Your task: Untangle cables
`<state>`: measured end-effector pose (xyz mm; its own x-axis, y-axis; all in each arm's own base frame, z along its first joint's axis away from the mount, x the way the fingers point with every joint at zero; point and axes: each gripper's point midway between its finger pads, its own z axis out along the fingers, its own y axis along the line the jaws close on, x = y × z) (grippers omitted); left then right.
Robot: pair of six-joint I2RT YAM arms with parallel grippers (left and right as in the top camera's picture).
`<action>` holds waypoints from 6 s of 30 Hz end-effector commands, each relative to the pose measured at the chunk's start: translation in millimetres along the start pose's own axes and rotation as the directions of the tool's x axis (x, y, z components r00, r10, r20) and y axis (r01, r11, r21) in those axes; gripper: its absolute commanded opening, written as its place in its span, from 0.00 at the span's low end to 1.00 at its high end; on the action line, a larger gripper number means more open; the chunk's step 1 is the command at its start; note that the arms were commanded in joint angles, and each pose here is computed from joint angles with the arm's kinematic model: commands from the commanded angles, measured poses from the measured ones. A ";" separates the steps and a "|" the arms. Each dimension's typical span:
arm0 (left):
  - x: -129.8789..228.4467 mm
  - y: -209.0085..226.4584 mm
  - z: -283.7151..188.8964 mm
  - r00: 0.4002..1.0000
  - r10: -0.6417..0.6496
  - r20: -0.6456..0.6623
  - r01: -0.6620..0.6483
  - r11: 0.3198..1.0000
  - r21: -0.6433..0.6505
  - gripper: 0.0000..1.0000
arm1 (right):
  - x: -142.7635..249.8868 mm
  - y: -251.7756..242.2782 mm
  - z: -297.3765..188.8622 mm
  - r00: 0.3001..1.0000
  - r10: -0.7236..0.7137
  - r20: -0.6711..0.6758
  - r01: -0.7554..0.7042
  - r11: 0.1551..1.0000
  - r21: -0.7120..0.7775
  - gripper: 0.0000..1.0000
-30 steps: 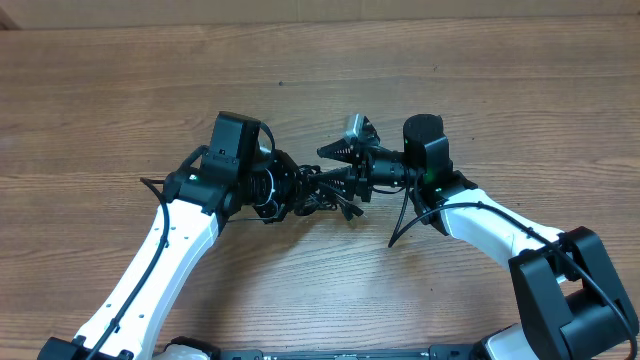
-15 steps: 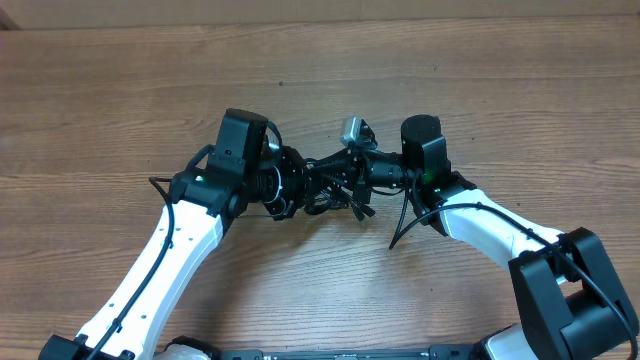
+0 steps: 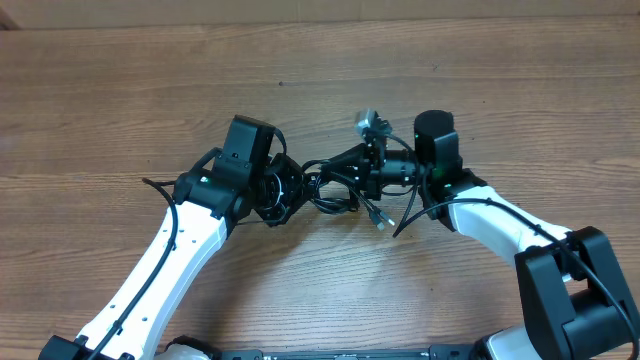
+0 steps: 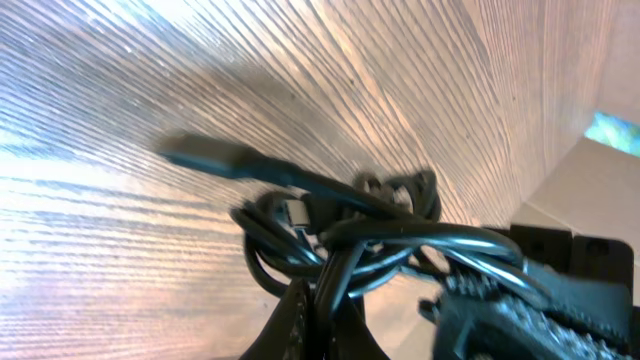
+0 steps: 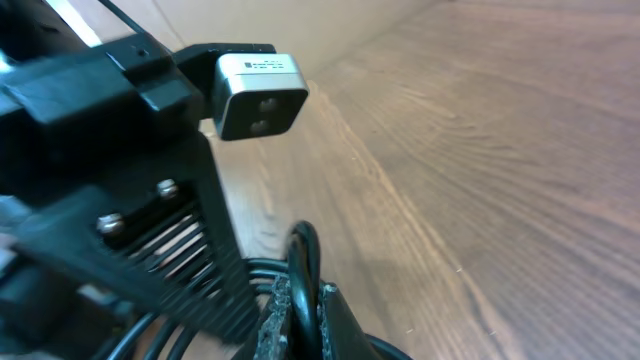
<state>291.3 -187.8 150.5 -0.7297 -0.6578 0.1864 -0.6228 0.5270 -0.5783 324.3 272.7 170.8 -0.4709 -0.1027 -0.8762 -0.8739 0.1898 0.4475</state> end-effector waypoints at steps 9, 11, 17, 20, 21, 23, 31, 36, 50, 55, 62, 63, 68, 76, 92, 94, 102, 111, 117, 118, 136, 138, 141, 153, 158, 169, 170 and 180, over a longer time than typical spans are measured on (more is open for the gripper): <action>-50.3 24.2 -11.4 0.960 -0.033 0.278 0.064 0.993 -0.103 0.04 | -13.3 26.7 -41.2 0.999 0.033 0.017 -0.028 0.974 -0.227 0.04; -49.9 24.2 -11.2 0.960 -0.032 0.277 0.063 0.993 -0.103 0.04 | -13.3 29.5 -41.9 0.999 0.028 0.016 -0.023 0.970 -0.243 0.04; -45.8 34.0 -11.5 0.964 -0.038 0.263 0.078 0.987 -0.141 0.04 | -23.0 30.2 -42.4 0.999 0.030 0.031 -0.022 0.971 -0.239 0.04; -43.2 40.5 -11.9 0.966 -0.043 0.256 0.088 0.982 -0.166 0.04 | -36.5 27.0 -42.4 0.997 0.054 0.058 -0.041 0.977 -0.209 0.04; -42.6 42.2 -12.1 0.966 -0.044 0.255 0.090 0.981 -0.173 0.04 | -42.1 24.1 -42.2 0.994 0.078 0.072 -0.063 0.980 -0.188 0.04; -41.6 43.9 -12.2 0.967 -0.045 0.251 0.092 0.979 -0.179 0.04 | -54.4 15.3 -42.2 0.983 0.148 0.113 -0.132 0.982 -0.138 0.04; -35.9 44.6 -10.5 0.973 -0.014 0.232 0.061 0.979 -0.194 0.04 | -77.8 -12.9 -45.8 0.878 0.411 0.246 -0.411 0.910 -0.052 0.04; -32.8 45.9 -9.7 0.976 0.020 0.219 0.027 0.977 -0.210 0.04 | -81.0 -25.3 -47.6 0.809 0.508 0.295 -0.522 0.852 -0.036 0.04; -20.1 43.0 -6.3 0.936 0.343 0.082 -0.316 0.919 -0.237 0.04 | -14.6 -76.1 -48.7 0.665 0.678 0.313 -0.744 0.636 0.204 0.08; -18.3 42.3 -5.9 0.882 0.470 0.040 -0.448 0.862 -0.238 0.04 | 9.9 -82.4 -50.9 0.681 0.677 0.279 -0.732 0.615 0.294 0.16; -18.5 42.1 -5.8 0.778 0.629 -0.006 -0.611 0.754 -0.241 0.04 | 24.9 -73.9 -47.5 0.732 0.655 0.189 -0.676 0.665 0.316 0.23; -18.5 41.9 -5.8 0.756 0.654 -0.014 -0.637 0.732 -0.241 0.04 | 24.8 -69.6 -45.2 0.762 0.628 0.159 -0.643 0.702 0.306 0.24; -18.5 41.5 -5.7 0.675 0.737 -0.041 -0.723 0.649 -0.236 0.04 | 27.3 -39.7 -26.1 0.883 0.469 0.010 -0.460 0.862 0.214 0.33; -18.9 41.4 -5.8 0.524 0.847 -0.084 -0.838 0.496 -0.225 0.04 | 56.1 -21.2 2.7 0.949 0.276 -0.151 -0.237 0.943 0.233 0.52; -19.5 41.7 -5.9 0.362 0.924 -0.124 -0.920 0.333 -0.209 0.04 | 94.3 -30.6 22.9 0.938 0.080 -0.338 0.051 0.932 0.360 0.61; -19.5 41.6 -5.9 0.324 0.937 -0.132 -0.934 0.294 -0.204 0.04 | 100.5 -33.2 23.9 0.932 0.072 -0.355 0.063 0.933 0.353 0.61; -19.9 40.2 -5.7 0.195 0.969 -0.153 -0.969 0.166 -0.184 0.04 | 107.4 -38.7 27.4 0.930 0.077 -0.358 0.058 0.935 0.351 0.57; -11.9 20.5 -1.8 0.148 0.986 -0.082 -0.984 0.139 -0.111 0.04 | 108.4 -42.1 31.4 0.934 0.065 -0.350 0.063 0.937 0.342 0.34; -9.8 13.5 -1.1 0.139 0.989 -0.055 -0.987 0.133 -0.091 0.04 | 108.8 -42.3 32.2 0.935 0.064 -0.349 0.062 0.939 0.339 0.04; -9.7 13.6 -1.1 0.139 0.989 -0.055 -0.987 0.134 -0.091 0.04 | 108.9 -42.4 32.1 0.935 0.064 -0.349 0.062 0.939 0.339 0.04; -84.6 63.9 -37.5 0.694 0.693 0.195 -0.484 0.650 -0.586 0.04 | 104.6 -26.9 38.3 0.943 0.113 -0.313 -0.026 0.963 0.270 0.04; -84.3 66.3 -38.2 0.729 0.644 0.231 -0.430 0.694 -0.578 0.04 | 104.6 -26.4 38.3 0.943 0.113 -0.313 -0.027 0.963 0.267 0.04; -83.9 67.2 -38.3 0.753 0.606 0.258 -0.390 0.726 -0.567 0.04 | 102.6 -24.5 39.5 0.946 0.107 -0.307 -0.026 0.967 0.255 0.04; -83.0 69.4 -38.5 0.777 0.563 0.283 -0.346 0.756 -0.556 0.05 | 80.0 -16.0 42.6 0.959 0.180 -0.218 -0.130 0.966 0.224 0.04; -81.9 72.1 -39.0 0.780 0.563 0.273 -0.344 0.751 -0.563 0.04 | 53.2 -28.4 36.9 0.955 0.282 -0.089 -0.253 0.935 0.249 0.04; -81.0 74.4 -39.5 0.783 0.562 0.266 -0.343 0.747 -0.569 0.05 | 17.4 -57.3 18.8 0.886 0.444 0.136 -0.464 0.835 0.297 0.04; -81.0 74.4 -39.5 0.783 0.562 0.266 -0.343 0.747 -0.569 0.05 | 19.9 -63.0 16.7 0.869 0.470 0.156 -0.494 0.807 0.324 0.04; -81.1 74.6 -39.4 0.783 0.562 0.266 -0.343 0.747 -0.570 0.05 | 84.8 -111.0 -24.1 0.692 0.648 0.318 -0.668 0.406 0.624 0.04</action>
<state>292.1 -80.7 123.5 -0.8590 -0.3486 -0.3749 -0.3515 0.9341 -0.0630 365.9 240.8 57.5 -0.8947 0.2694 -0.3562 -0.0726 0.6993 0.7112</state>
